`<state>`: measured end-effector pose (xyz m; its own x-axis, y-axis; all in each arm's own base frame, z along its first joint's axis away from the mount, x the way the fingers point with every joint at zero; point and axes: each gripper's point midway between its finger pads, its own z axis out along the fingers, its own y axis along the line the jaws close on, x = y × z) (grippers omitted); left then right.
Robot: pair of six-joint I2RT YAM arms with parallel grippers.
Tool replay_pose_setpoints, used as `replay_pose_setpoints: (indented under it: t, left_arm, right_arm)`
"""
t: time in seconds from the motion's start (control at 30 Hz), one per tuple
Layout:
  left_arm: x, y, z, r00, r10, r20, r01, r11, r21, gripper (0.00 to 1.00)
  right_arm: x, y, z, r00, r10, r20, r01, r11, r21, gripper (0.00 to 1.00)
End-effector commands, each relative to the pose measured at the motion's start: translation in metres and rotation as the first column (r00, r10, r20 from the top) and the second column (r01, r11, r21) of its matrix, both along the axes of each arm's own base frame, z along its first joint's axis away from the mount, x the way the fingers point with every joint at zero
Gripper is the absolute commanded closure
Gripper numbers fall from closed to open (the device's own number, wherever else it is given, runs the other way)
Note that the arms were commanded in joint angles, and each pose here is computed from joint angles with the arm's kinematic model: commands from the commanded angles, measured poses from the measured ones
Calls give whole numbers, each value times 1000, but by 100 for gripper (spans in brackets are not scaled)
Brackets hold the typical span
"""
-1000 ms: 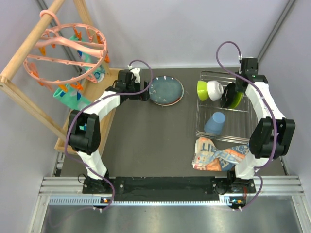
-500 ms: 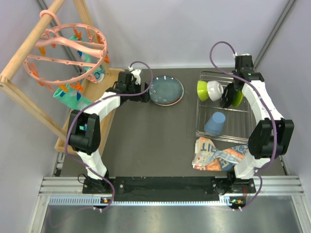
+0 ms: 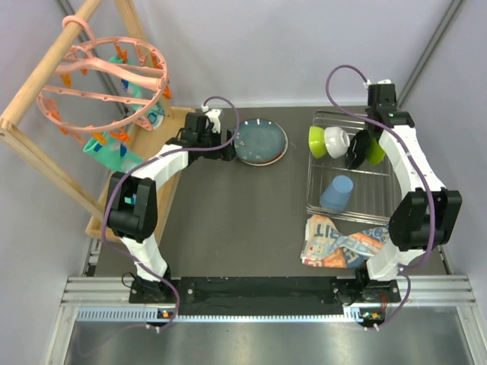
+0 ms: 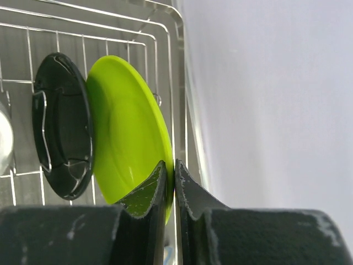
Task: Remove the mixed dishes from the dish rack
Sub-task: Pick up the plate from the dish rack.
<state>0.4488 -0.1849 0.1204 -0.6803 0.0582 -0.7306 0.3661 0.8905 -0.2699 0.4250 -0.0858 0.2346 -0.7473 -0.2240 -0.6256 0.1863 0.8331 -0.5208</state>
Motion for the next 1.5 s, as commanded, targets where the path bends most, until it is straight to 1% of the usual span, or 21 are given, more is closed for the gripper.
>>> replay_pose_setpoints:
  t: [0.0, 0.5, 0.87, 1.0, 1.1, 1.13, 1.2, 1.23, 1.27, 1.3, 1.37, 1.4, 1.43, 1.47]
  left_arm:
    - [7, -3, 29, 997, -2, 79, 6, 999, -49, 2]
    - [7, -6, 32, 997, -7, 79, 12, 998, -62, 2]
    - [8, -8, 31, 997, -12, 76, 17, 998, -67, 2]
    - [8, -9, 33, 997, -16, 79, 22, 997, -69, 2]
    - [7, -14, 44, 993, -53, 105, 63, 994, -87, 2]
    - [5, -17, 46, 992, -68, 109, 79, 992, -94, 2]
    - [-1, -26, 58, 981, -128, 148, 146, 981, -125, 3]
    - [-3, -29, 64, 975, -149, 165, 173, 976, -136, 3]
    - [-6, -32, 70, 969, -172, 180, 200, 969, -147, 3]
    - [-12, -39, 82, 953, -220, 209, 257, 951, -170, 3]
    - [-19, -48, 101, 925, -277, 261, 331, 923, -193, 4]
    - [-28, -58, 113, 898, -335, 285, 402, 888, -223, 4]
    - [-32, -62, 123, 880, -358, 311, 436, 869, -233, 4]
    - [-37, -67, 132, 863, -386, 327, 472, 846, -249, 5]
  right_arm:
    - [-2, -2, 65, 989, 0, 145, 9, 998, -62, 100]
    - [-17, -5, 87, 987, 12, 158, 4, 995, -99, 100]
    - [-25, -11, 112, 982, 10, 190, 18, 990, -143, 100]
    - [-30, -10, 125, 977, 17, 214, 12, 991, -135, 100]
    - [-33, 2, 135, 970, 59, 235, -43, 996, -72, 100]
    - [-30, 12, 138, 962, 104, 251, -99, 995, -32, 100]
    - [-32, 25, 139, 952, 141, 272, -152, 988, 21, 100]
    - [-33, 36, 143, 938, 186, 293, -211, 976, 57, 100]
    - [-35, 42, 145, 931, 200, 306, -236, 968, 85, 100]
    - [-36, 48, 145, 926, 216, 309, -259, 960, 105, 100]
    - [-39, 67, 150, 896, 288, 337, -356, 921, 158, 100]
    - [-41, 74, 151, 885, 310, 347, -387, 905, 176, 100]
    - [-45, 89, 155, 857, 362, 366, -454, 867, 204, 100]
    - [-46, 97, 155, 842, 392, 371, -490, 844, 218, 100]
